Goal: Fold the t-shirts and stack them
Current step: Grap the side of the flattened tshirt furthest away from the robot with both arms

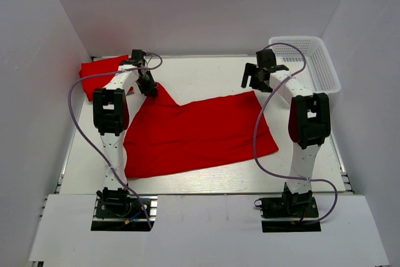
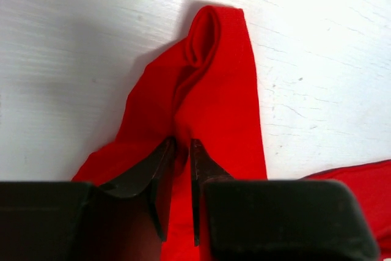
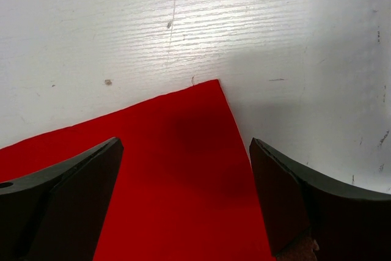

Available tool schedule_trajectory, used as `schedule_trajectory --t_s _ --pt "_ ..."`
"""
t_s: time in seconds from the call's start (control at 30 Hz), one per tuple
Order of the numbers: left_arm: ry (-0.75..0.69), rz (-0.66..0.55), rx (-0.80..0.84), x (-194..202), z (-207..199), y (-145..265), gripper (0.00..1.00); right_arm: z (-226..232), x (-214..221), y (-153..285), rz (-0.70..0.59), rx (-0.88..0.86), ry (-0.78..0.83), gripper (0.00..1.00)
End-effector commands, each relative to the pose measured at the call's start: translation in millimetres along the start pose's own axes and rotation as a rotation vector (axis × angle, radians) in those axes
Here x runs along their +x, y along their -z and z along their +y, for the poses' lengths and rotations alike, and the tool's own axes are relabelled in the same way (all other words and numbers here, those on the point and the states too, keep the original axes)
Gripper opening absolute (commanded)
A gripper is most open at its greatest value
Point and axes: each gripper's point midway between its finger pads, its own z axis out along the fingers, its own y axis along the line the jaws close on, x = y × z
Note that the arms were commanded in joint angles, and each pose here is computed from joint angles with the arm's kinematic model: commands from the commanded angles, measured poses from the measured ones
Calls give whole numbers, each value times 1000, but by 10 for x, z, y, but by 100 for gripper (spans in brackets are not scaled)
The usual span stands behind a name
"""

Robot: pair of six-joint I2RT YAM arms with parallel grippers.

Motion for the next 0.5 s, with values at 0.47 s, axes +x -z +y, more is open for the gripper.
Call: schedule_trajectory --t_s 0.47 --pt "-22 -200 57 -514 -213 358 0 -10 -143 -182 -4 19 -5 90"
